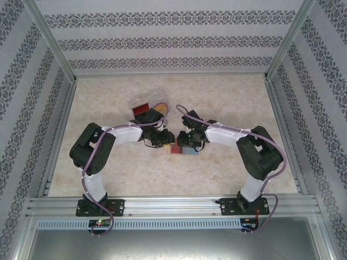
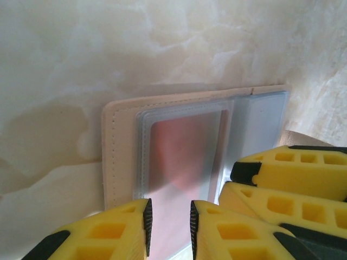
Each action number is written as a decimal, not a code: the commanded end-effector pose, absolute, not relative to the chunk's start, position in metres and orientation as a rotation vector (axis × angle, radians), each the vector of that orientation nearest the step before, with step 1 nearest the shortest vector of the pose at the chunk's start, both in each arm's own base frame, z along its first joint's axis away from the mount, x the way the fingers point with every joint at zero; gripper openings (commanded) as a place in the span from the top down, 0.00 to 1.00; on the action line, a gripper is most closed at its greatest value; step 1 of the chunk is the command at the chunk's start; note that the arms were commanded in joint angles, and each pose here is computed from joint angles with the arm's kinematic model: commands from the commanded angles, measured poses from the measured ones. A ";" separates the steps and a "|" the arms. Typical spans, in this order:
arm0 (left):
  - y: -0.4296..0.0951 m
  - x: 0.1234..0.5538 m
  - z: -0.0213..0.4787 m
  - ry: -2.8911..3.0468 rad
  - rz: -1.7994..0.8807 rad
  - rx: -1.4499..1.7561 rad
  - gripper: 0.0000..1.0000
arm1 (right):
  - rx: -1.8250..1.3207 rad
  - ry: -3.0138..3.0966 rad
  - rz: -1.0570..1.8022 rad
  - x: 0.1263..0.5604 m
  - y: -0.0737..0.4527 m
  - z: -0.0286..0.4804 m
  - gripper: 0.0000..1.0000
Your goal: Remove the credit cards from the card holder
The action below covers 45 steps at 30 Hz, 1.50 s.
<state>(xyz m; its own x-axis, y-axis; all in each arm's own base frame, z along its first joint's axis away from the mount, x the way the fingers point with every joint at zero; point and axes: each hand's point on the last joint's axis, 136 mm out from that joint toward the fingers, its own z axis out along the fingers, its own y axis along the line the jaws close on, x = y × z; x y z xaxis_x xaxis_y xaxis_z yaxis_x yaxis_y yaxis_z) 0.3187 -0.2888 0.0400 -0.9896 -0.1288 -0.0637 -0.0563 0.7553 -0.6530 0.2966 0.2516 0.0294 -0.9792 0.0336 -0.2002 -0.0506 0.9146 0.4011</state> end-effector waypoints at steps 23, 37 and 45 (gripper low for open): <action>-0.289 0.310 0.028 2.904 -1.023 -0.130 0.71 | -0.024 2.982 0.348 0.288 0.228 -0.013 0.84; -0.296 0.310 0.030 2.897 -1.070 -0.106 0.76 | -0.017 2.984 0.390 0.286 0.230 -0.015 0.84; -0.291 0.312 0.040 2.878 -1.023 -0.067 0.78 | -0.013 2.984 0.394 0.286 0.229 -0.015 0.84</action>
